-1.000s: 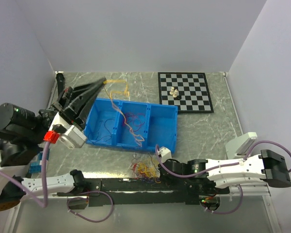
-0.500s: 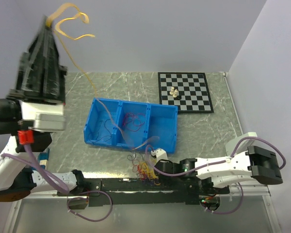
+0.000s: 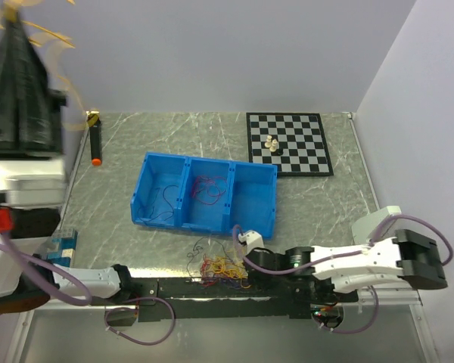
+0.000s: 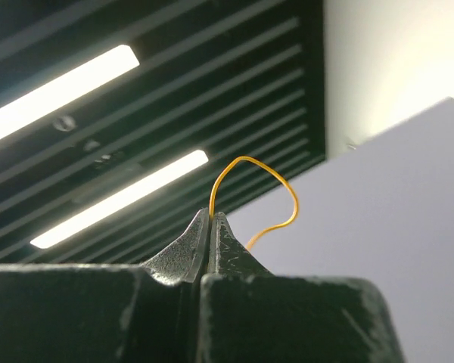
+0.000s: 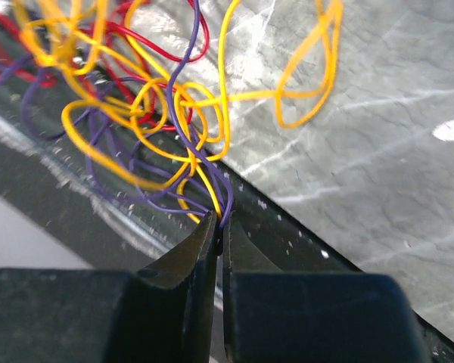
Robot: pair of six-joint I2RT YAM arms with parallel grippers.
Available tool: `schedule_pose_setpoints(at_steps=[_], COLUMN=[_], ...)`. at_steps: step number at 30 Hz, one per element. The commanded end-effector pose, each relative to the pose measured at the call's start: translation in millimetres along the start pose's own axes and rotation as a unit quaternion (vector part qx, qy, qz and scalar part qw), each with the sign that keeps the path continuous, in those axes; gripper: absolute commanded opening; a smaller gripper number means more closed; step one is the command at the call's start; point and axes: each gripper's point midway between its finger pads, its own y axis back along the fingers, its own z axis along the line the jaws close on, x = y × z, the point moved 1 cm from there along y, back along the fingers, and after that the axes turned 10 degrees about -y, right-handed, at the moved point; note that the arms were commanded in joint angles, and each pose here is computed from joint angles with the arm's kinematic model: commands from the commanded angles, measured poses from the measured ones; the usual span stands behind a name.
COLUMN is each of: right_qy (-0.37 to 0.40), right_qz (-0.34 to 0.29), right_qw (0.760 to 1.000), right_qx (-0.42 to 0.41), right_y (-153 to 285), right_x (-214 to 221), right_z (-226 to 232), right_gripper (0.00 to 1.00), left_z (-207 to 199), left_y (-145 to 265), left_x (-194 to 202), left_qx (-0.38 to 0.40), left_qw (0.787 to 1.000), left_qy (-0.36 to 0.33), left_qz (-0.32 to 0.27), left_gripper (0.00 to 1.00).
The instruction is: Untangle the cables
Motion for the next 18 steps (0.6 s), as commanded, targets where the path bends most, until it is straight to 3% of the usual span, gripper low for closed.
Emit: schedule_pose_setpoints(at_steps=[1, 3, 5, 11, 18], right_qy=[-0.009, -0.021, -0.038, -0.084, -0.12], right_qz=[-0.042, -0.052, -0.049, -0.079, -0.12], right_qw=[0.997, 0.996, 0.996, 0.988, 0.983], right_qx=[-0.066, -0.075, -0.069, -0.1, -0.074], right_y=[15.2, 20.5, 23.6, 35.9, 39.7], right_x=[-11.1, -12.8, -10.4, -9.2, -15.0], right_z=[11.0, 10.4, 5.6, -3.4, -23.4], right_gripper=[0.0, 0.0, 0.0, 0.0, 0.0], left_z=[-75.6, -102.0, -145.8, -222.0, -303.1], left_y=[19.9, 33.9, 58.3, 96.8, 144.8], left_x=[-0.9, -1.4, -14.3, -15.7, -21.9], left_qx=[0.095, 0.122, 0.197, 0.239, 0.307], left_qw=[0.995, 0.99, 0.976, 0.953, 0.922], left_qy=[0.026, 0.063, 0.088, 0.182, 0.223], left_qz=[0.005, 0.015, -0.007, 0.044, 0.071], left_gripper=[0.01, 0.01, 0.01, 0.01, 0.01])
